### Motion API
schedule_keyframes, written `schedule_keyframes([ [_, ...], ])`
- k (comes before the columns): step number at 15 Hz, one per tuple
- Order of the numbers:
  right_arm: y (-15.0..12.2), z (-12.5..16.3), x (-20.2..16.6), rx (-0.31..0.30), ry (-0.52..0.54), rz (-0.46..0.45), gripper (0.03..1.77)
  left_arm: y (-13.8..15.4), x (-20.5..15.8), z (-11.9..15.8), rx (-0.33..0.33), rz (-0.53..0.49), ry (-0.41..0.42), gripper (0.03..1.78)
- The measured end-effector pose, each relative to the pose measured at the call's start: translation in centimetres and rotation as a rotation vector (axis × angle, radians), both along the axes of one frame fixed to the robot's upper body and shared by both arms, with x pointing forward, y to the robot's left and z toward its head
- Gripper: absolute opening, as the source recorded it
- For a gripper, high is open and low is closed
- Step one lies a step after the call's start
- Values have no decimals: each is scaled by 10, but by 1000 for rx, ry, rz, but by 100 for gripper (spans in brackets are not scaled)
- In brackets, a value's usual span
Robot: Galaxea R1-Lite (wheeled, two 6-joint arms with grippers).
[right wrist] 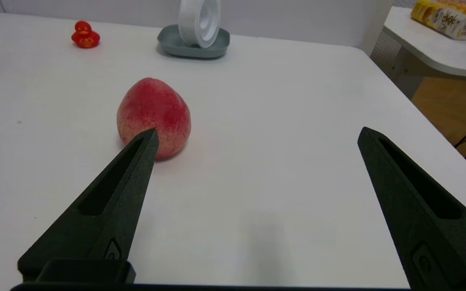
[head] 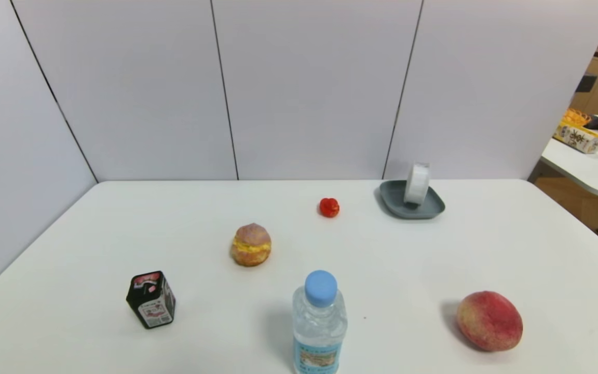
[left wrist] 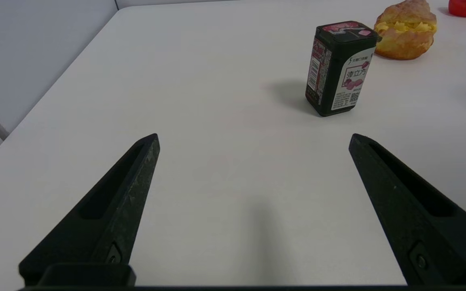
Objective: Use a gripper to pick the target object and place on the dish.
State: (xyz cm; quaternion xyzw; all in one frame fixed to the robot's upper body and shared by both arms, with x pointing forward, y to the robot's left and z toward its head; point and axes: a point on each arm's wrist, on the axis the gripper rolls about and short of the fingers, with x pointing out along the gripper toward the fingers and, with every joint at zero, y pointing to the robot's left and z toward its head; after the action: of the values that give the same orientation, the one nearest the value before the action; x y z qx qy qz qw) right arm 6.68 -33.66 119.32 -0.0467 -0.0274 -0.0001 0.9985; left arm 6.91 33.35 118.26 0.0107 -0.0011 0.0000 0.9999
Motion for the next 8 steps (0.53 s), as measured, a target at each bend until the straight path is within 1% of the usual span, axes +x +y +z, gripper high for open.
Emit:
schedule_keyframes([
  [2, 0, -6, 2, 16, 20, 3, 170, 0, 0, 0, 0, 0, 0, 169],
  [8, 0, -10, 2, 18, 48, 3, 170, 0, 0, 0, 0, 0, 0, 169],
])
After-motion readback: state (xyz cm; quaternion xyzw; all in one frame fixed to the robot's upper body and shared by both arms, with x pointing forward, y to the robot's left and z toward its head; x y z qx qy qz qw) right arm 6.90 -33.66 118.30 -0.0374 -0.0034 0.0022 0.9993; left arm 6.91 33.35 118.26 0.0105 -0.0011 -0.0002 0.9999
